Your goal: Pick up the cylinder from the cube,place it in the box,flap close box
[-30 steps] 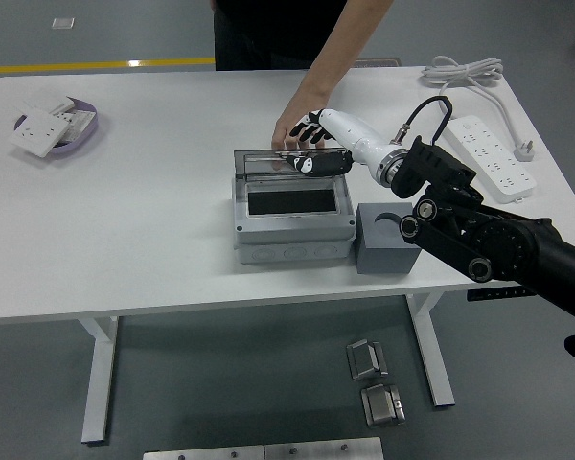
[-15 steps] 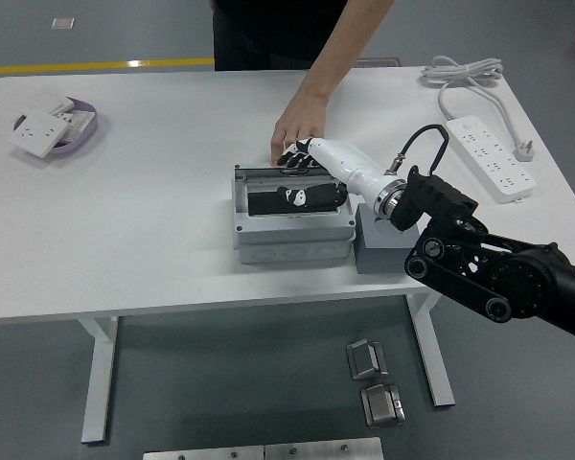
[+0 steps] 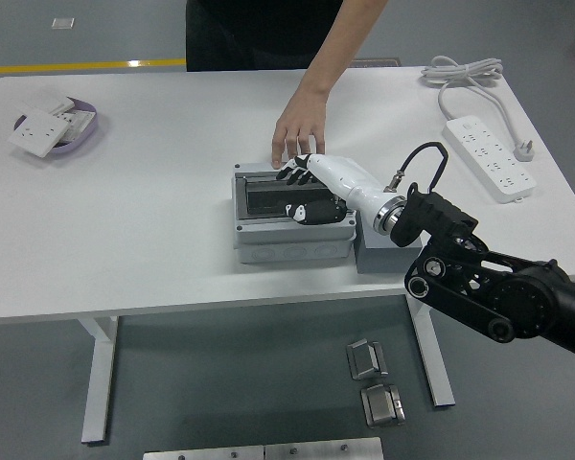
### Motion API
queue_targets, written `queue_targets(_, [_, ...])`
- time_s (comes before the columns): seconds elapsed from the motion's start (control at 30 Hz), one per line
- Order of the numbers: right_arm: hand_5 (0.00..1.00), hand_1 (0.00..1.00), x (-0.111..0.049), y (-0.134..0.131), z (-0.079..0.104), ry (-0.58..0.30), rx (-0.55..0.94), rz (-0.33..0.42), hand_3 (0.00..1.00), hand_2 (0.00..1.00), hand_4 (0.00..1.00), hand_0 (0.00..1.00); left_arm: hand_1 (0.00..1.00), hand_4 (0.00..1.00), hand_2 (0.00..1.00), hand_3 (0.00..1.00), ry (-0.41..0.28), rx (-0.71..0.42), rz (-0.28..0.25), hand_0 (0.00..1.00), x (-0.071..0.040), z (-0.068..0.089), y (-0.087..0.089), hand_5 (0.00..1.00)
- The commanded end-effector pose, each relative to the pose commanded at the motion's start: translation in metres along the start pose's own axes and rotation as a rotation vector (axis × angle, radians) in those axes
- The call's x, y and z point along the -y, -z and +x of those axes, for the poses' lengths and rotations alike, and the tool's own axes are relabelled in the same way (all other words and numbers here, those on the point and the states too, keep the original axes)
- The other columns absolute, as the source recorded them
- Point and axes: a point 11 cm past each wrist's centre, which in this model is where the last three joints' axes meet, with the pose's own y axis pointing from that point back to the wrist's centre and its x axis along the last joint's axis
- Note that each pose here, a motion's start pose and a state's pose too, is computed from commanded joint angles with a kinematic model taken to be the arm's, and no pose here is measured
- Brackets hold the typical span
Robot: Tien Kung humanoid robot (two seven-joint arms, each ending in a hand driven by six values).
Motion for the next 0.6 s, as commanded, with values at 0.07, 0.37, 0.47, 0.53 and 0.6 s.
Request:
queue_targets(0.07, [0.342,0.647,-0.002,-0.006,0.008,-0.028,0.007,-0.015,0.695,0.662,0.659,0.639,0.629,0.684,0.623,0.663,0.0,0.001,0.002,0.608,0.0,0.0,0.001,0.306])
queue_targets(0.37, [0.337,0.643,-0.032,-0.03,0.041,-0.189,0.097,-0.052,0.695,0.659,0.657,0.623,0.629,0.684,0.622,0.663,0.001,-0.008,0.022,0.608,0.001,-0.003,0.011,0.304])
queue_targets(0.47, [0.337,0.643,-0.043,-0.036,0.049,-0.265,0.199,-0.045,0.695,0.659,0.657,0.623,0.629,0.684,0.622,0.663,0.004,-0.012,0.027,0.608,0.001,-0.005,0.014,0.304])
queue_targets(0.53, [0.337,0.643,-0.05,-0.044,0.052,-0.314,0.276,-0.045,0.695,0.659,0.657,0.623,0.629,0.684,0.622,0.663,0.007,-0.013,0.029,0.608,0.001,-0.007,0.015,0.304])
queue_targets(0.6, [0.338,0.643,-0.058,-0.053,0.056,-0.366,0.352,-0.048,0.691,0.658,0.658,0.624,0.628,0.684,0.622,0.663,0.009,-0.013,0.029,0.609,0.001,-0.008,0.015,0.305])
